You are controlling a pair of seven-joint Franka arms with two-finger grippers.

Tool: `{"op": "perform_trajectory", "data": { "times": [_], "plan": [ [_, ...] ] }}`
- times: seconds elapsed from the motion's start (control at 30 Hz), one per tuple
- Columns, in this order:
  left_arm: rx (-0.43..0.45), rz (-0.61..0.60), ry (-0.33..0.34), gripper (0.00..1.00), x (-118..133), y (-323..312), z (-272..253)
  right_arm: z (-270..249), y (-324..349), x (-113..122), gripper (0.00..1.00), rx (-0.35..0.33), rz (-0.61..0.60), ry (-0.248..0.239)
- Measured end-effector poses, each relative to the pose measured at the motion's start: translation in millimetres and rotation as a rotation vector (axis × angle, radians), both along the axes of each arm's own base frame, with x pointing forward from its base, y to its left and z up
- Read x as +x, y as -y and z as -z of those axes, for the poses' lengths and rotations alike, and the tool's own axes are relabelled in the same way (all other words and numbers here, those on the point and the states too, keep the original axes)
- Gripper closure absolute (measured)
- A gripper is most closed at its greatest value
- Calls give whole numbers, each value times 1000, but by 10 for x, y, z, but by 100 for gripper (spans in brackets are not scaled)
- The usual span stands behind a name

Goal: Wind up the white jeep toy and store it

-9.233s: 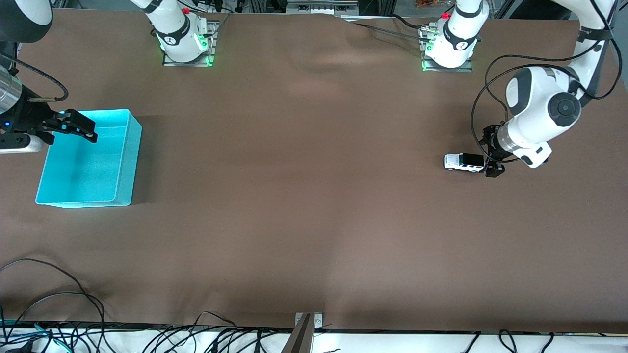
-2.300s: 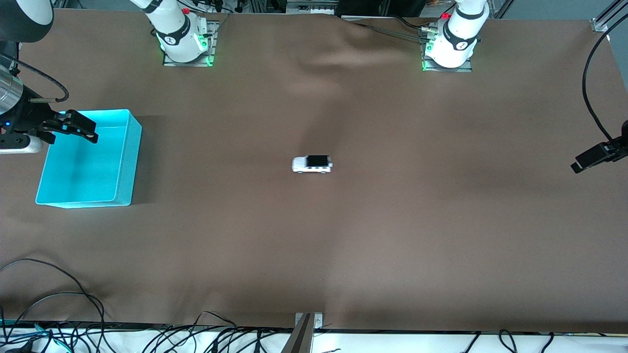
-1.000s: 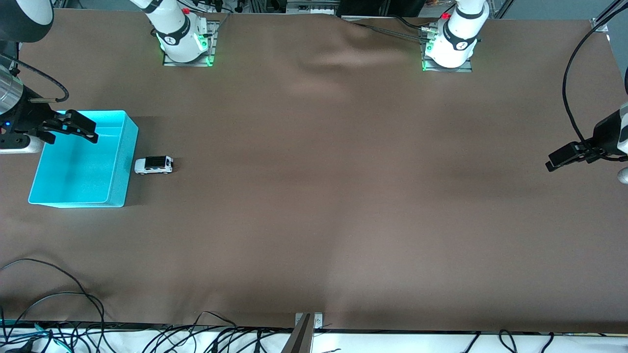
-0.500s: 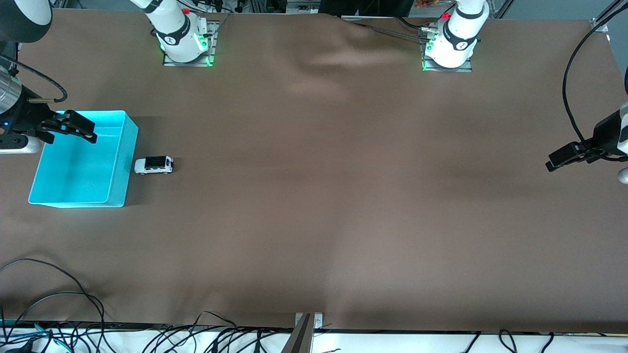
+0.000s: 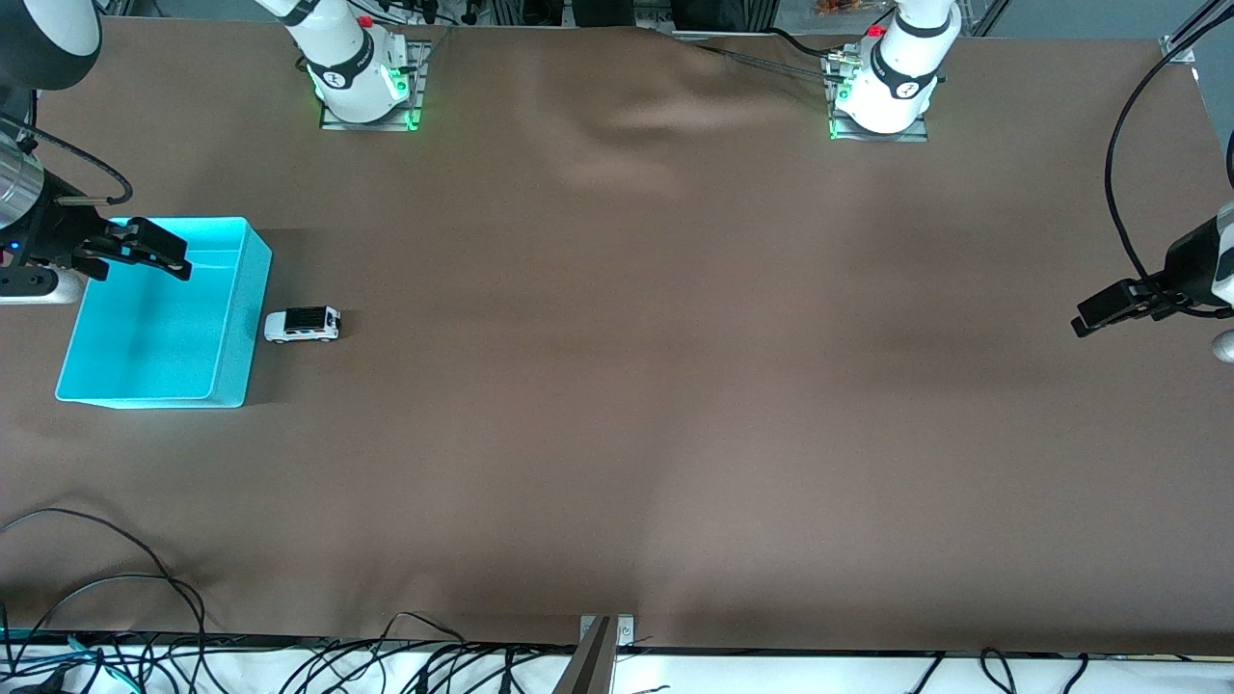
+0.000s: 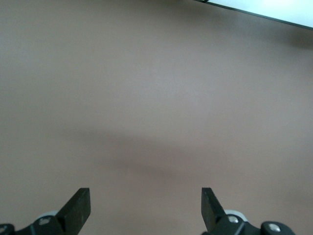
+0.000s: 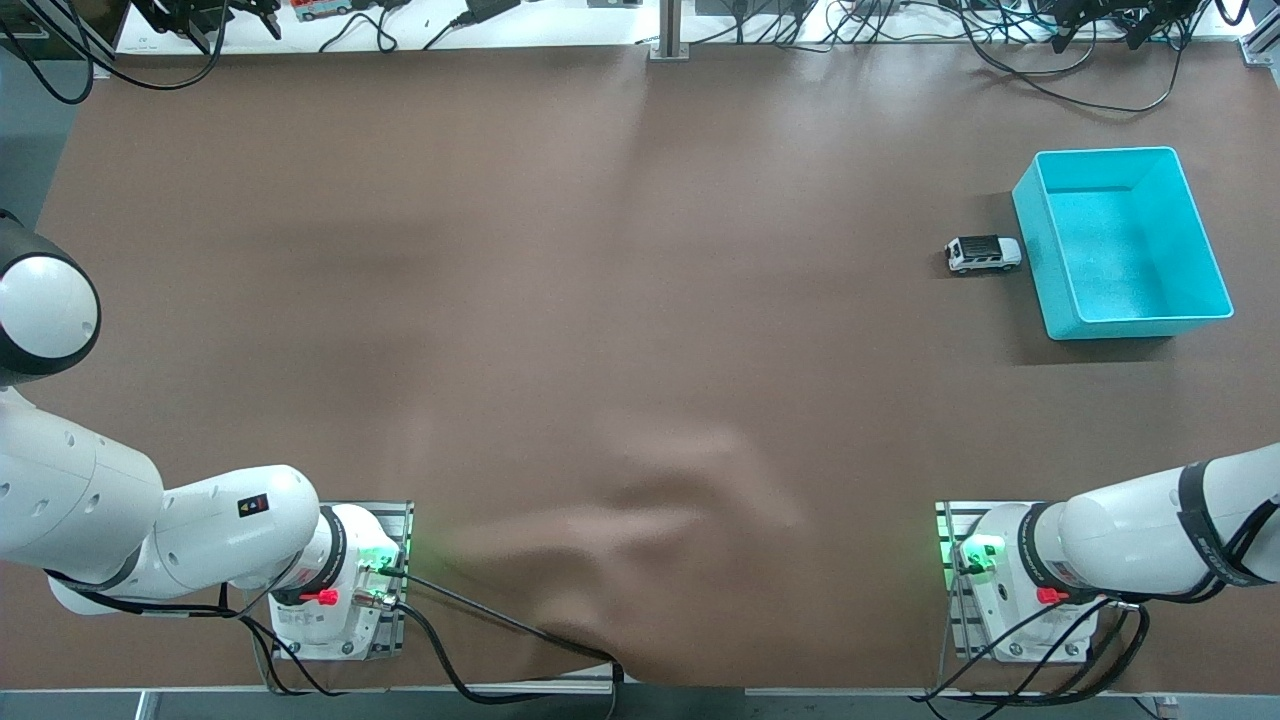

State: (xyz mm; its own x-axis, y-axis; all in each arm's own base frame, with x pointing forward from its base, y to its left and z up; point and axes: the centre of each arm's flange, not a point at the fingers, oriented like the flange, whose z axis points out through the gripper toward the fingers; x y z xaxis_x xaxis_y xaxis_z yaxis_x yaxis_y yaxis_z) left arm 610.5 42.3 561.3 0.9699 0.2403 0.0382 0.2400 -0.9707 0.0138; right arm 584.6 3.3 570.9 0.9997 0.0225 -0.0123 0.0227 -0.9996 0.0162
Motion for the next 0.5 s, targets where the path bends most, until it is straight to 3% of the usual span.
{"op": "perform_trajectory", "data": {
  "times": [0.5],
  "plan": [
    [0, 0, -1, 0, 0, 0, 2, 123, 2, 22, 0, -2, 1, -30]
  ]
}}
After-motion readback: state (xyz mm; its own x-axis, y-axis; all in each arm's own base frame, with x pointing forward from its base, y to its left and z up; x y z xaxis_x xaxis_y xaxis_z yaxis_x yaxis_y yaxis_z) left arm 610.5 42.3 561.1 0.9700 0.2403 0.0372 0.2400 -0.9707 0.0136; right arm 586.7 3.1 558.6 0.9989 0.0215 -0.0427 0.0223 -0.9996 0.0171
